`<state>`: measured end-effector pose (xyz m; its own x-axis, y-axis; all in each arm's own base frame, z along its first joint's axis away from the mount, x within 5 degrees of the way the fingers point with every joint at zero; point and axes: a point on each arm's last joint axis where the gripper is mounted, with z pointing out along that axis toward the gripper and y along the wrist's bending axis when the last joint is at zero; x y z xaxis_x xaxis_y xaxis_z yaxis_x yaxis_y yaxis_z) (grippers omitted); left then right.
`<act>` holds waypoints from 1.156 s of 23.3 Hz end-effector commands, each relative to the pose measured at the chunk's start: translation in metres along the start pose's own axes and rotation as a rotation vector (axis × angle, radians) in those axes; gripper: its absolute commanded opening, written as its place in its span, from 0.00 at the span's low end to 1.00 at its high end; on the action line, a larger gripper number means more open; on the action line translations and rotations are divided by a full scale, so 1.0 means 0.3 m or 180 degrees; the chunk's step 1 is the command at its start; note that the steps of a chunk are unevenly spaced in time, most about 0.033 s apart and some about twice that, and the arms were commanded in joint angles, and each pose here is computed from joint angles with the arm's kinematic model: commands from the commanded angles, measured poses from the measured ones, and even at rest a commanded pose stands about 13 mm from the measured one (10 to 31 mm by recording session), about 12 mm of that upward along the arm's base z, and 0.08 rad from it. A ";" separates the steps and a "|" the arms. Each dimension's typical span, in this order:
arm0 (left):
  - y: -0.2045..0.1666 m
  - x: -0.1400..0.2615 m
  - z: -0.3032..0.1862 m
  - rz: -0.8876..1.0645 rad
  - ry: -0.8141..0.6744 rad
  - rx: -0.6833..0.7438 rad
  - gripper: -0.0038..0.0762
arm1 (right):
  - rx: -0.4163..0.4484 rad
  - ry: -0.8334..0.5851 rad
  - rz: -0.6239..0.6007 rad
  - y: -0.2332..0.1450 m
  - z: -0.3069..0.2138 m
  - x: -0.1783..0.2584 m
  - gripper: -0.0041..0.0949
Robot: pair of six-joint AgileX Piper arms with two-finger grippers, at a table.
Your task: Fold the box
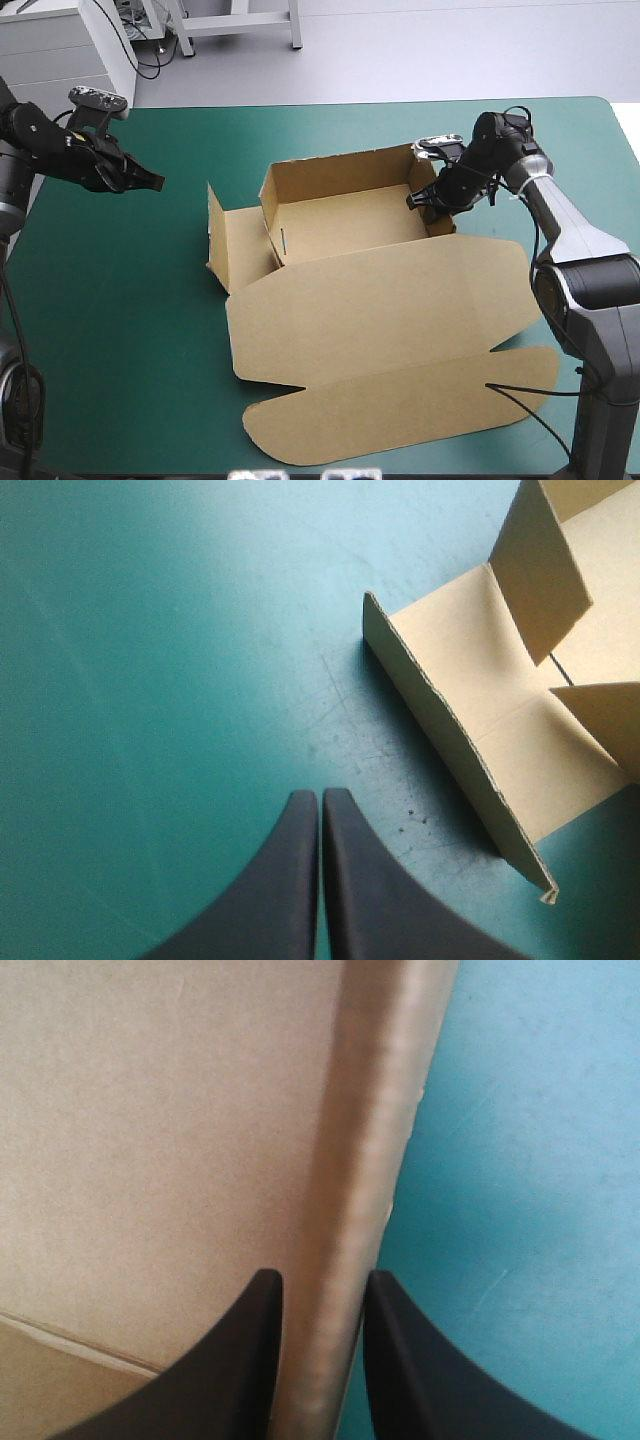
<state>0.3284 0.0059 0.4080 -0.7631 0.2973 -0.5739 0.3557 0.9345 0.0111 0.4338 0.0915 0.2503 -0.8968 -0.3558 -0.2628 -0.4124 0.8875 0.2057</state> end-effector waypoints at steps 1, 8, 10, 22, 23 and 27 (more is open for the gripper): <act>-0.014 -0.026 -0.074 -0.0005 -0.0368 -0.0099 0.04 | -0.0006 -0.0382 -0.0033 0.013 -0.177 0.003 0.02; 0.030 -0.020 -0.078 -0.0108 -0.0321 -0.0552 0.04 | 0.0071 -0.1129 0.0099 -0.036 -0.502 0.098 0.02; 0.044 -0.018 -0.081 -0.0109 -0.0307 -0.0709 0.04 | 0.0074 -0.1364 0.0085 -0.030 -0.594 0.135 0.02; 0.111 -0.023 0.232 -0.0540 0.0236 -0.0335 0.04 | 0.0039 -0.1908 -0.0013 0.060 -0.796 0.229 0.02; 0.108 -0.023 0.256 -0.0599 0.0253 -0.0230 0.04 | 0.0026 -0.1917 -0.0014 0.062 -0.798 0.229 0.02; 0.079 -0.034 0.347 -0.0834 0.0237 0.0347 0.04 | 0.0020 -0.1917 -0.0013 0.063 -0.797 0.230 0.02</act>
<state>0.4004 0.0161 0.3099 -0.9093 0.1213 -0.3982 0.1762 0.9788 -0.1042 0.3457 0.0100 0.4318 -0.7153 -0.1569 -0.6809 -0.3832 0.9030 0.1944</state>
